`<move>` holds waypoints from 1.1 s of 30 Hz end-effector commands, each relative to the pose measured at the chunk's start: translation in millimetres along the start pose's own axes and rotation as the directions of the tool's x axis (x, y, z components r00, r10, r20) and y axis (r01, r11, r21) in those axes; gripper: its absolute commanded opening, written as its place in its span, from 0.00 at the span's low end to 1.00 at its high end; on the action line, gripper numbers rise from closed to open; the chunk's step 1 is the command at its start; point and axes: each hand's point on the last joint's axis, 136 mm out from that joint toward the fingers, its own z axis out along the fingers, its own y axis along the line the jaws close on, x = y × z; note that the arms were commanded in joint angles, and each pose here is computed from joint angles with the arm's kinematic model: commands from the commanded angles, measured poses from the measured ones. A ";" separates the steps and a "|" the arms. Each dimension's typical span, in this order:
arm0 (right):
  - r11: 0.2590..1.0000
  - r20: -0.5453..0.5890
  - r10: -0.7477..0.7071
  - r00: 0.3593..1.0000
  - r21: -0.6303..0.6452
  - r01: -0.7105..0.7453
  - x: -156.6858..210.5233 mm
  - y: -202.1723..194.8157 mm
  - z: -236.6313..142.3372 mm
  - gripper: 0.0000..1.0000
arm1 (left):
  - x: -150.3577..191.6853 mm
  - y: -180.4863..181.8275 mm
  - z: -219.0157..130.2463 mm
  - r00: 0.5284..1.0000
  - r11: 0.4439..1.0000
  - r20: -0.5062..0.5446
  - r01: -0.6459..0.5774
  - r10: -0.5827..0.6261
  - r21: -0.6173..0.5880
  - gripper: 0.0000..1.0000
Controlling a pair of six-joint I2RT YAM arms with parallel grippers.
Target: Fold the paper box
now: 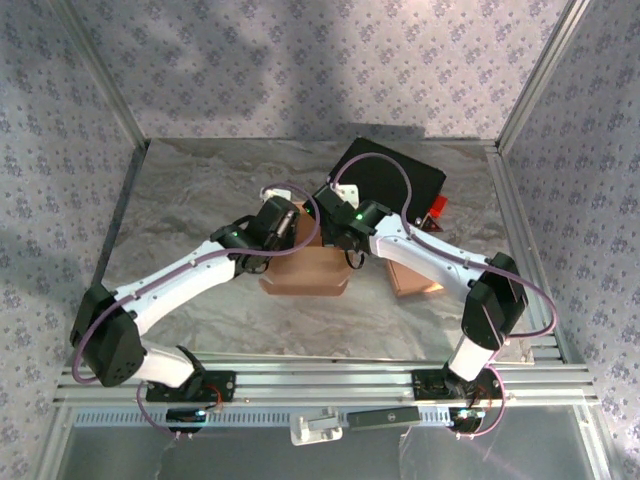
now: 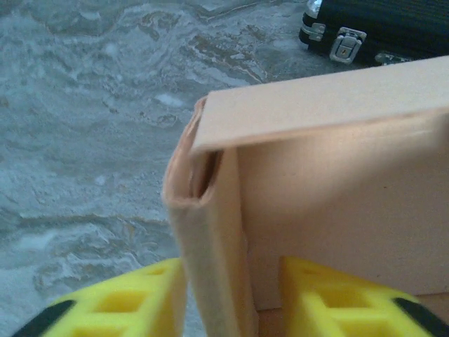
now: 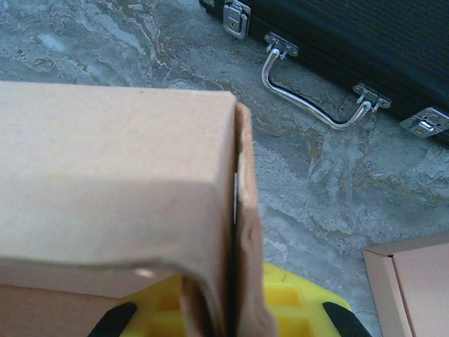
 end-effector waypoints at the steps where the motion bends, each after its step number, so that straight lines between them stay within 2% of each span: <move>1: 1.000 -0.002 0.028 1.000 0.007 -0.028 -0.3 0.5 -1.9 0.00 | -28.9 -3.5 -33.6 0.994 0.997 0.083 0.064 -0.068 0.052 0.53; 3: 0.999 -0.006 0.049 0.999 0.008 -0.049 1.0 0.0 -0.4 0.00 | -38.6 -3.4 -50.0 0.986 0.988 0.098 0.125 -0.134 0.093 0.57; 6: 0.994 -0.023 0.109 0.994 -0.007 -0.109 5.0 -0.1 4.5 0.00 | -49.5 -1.5 -75.3 0.970 0.968 0.110 0.199 -0.216 0.151 0.58; 10: 0.971 -0.056 0.238 0.970 -0.007 -0.239 11.9 -5.5 10.4 0.00 | -47.8 13.4 -110.6 0.938 0.932 0.100 0.311 -0.333 0.188 0.53; 13: 0.914 -0.088 0.404 0.910 -0.006 -0.406 20.7 -14.5 18.0 0.00 | -28.3 14.5 -129.5 0.910 0.890 0.048 0.390 -0.411 0.236 0.48; 15: 0.846 -0.115 0.530 0.840 0.012 -0.532 29.0 -23.3 25.2 0.00 | -7.6 13.9 -137.4 0.896 0.870 0.003 0.430 -0.444 0.241 0.44; 17: 0.782 -0.130 0.621 0.773 0.037 -0.622 37.5 -30.4 31.3 0.00 | 13.2 19.3 -140.7 0.866 0.844 -0.049 0.497 -0.498 0.202 0.44; 20: 0.710 -0.119 0.703 0.701 0.060 -0.702 44.8 -36.3 35.1 0.00 | 33.0 12.5 -143.6 0.830 0.807 -0.105 0.557 -0.547 0.199 0.32; 21: 0.693 -0.113 0.721 0.684 0.070 -0.718 47.0 -38.3 36.2 0.00 | 36.8 7.7 -143.6 0.823 0.797 -0.114 0.567 -0.556 0.206 0.31; 28: 0.641 -0.101 0.767 0.633 0.095 -0.762 55.0 -35.6 41.9 0.00 | 38.5 -10.8 -135.4 0.801 0.779 -0.134 0.599 -0.584 0.183 0.33; 29: 0.640 -0.108 0.769 0.631 0.119 -0.759 68.6 -39.8 48.8 0.00 | 39.7 -13.1 -132.7 0.799 0.780 -0.136 0.601 -0.586 0.172 0.34; 33: 0.608 -0.121 0.793 0.597 0.108 -0.786 73.8 -36.5 54.6 0.00 | 43.4 -22.6 -119.6 0.794 0.783 -0.143 0.607 -0.590 0.135 0.36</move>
